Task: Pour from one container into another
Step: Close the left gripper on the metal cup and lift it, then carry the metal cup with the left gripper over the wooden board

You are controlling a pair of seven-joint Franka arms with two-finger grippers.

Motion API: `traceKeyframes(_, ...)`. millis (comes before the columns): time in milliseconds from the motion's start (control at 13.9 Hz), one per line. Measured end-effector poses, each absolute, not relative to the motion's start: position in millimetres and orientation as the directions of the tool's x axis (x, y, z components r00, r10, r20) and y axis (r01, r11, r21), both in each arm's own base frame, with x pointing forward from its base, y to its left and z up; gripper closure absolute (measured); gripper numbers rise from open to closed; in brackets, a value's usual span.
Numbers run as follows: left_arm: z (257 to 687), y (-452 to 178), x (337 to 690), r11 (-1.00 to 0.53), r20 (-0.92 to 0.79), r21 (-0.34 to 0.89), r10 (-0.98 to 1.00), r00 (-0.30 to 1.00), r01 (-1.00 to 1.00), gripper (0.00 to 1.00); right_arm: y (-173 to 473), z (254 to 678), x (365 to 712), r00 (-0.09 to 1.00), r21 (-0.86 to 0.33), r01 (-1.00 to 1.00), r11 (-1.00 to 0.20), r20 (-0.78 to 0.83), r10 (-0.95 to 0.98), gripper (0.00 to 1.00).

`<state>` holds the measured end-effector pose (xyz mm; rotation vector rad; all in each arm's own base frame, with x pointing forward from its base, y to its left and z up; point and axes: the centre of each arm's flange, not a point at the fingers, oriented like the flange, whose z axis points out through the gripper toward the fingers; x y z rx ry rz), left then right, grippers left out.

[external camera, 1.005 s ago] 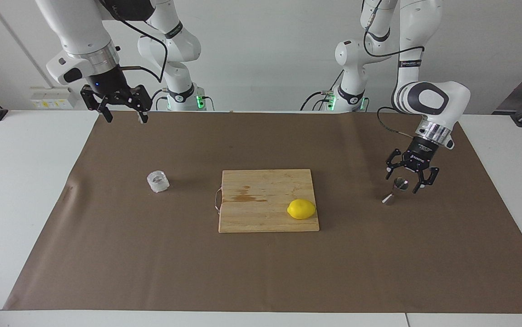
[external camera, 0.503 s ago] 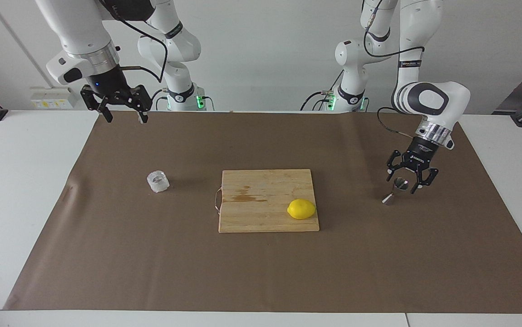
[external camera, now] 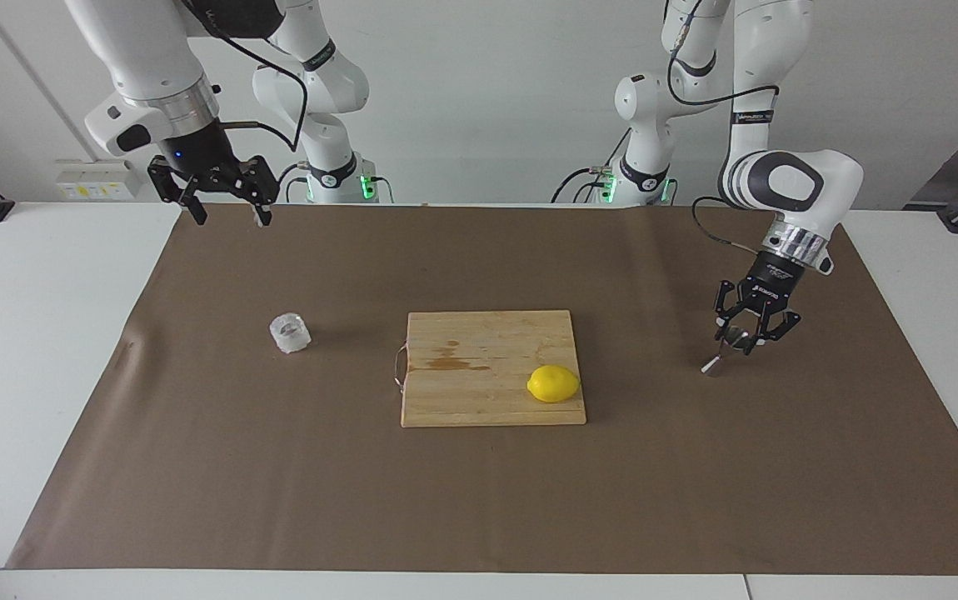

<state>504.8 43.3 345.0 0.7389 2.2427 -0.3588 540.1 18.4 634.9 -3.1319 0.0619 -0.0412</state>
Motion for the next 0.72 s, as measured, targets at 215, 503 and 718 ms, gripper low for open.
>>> traceKeyframes(215, 355, 38, 513, 0.787, -0.736, -0.02, 0.406, -0.542, 0.617, 0.49, 18, 635, 540, 0.999, -0.009, -0.039, -0.999, 0.026, -0.04, 0.0)
traceKeyframes(503, 380, -1, 530, 0.73, -0.771, -0.006, 0.431, -0.468, 0.683, 0.49, 18, 635, 540, 0.999, -0.009, -0.039, -0.999, 0.026, -0.04, 0.0)
traceKeyframes(718, 396, -58, 534, 0.682, -0.787, -0.037, 0.431, -0.442, 0.73, 0.49, 18, 635, 540, 0.999, -0.009, -0.039, -0.999, 0.026, -0.04, 0.0)
